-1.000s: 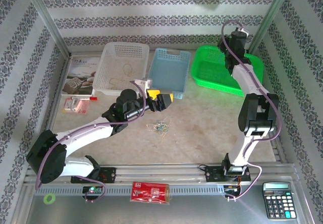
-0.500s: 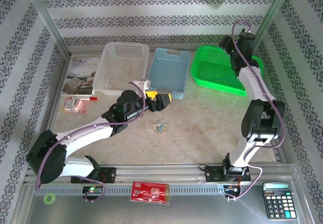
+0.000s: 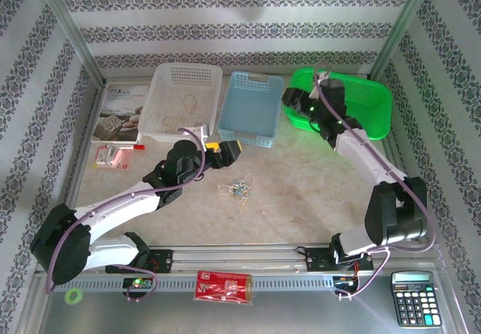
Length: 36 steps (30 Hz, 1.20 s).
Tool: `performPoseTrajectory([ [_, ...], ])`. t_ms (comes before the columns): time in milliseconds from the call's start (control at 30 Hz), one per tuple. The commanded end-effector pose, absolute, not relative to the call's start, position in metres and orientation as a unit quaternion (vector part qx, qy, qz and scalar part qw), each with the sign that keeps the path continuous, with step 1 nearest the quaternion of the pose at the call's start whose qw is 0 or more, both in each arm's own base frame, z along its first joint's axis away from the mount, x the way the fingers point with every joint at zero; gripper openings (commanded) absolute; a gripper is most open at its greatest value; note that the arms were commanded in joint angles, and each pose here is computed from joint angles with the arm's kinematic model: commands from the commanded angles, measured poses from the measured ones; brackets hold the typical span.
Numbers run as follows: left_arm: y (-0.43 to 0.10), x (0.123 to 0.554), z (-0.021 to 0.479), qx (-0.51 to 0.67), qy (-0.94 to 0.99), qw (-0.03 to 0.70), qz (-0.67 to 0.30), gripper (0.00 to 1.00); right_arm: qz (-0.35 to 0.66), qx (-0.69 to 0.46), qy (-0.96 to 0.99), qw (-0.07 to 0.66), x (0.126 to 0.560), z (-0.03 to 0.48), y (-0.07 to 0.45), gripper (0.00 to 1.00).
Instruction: Untangle the cables
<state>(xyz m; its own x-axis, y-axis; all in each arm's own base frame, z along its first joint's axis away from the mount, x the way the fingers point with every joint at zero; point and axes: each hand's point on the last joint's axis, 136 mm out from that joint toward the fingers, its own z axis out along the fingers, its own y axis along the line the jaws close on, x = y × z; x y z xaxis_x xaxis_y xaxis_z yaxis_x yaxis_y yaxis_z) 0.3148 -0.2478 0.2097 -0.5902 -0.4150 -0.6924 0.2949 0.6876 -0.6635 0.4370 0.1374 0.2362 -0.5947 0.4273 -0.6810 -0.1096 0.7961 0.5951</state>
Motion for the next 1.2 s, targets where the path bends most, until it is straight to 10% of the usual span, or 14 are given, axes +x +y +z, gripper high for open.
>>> performPoseTrajectory([
  [0,-0.227,0.315,0.195,-0.086,0.817,0.431,-0.374,1.00,0.314,0.039,0.856,0.408,0.397,0.214,0.172,0.64],
  [400,-0.203,0.324,0.232,-0.088,0.832,0.414,-0.358,1.00,0.278,-0.083,0.917,0.274,0.283,0.106,0.235,0.58],
  [867,-0.210,0.327,0.224,-0.088,0.831,0.396,-0.380,1.00,0.257,-0.103,0.936,0.216,0.266,0.050,0.249,0.48],
  [1067,-0.213,0.327,0.214,-0.089,0.836,0.383,-0.383,1.00,0.259,-0.111,0.938,0.204,0.277,0.040,0.261,0.37],
  [1167,-0.216,0.327,0.211,-0.088,0.837,0.377,-0.387,1.00,0.266,-0.117,0.936,0.201,0.282,0.043,0.267,0.14],
])
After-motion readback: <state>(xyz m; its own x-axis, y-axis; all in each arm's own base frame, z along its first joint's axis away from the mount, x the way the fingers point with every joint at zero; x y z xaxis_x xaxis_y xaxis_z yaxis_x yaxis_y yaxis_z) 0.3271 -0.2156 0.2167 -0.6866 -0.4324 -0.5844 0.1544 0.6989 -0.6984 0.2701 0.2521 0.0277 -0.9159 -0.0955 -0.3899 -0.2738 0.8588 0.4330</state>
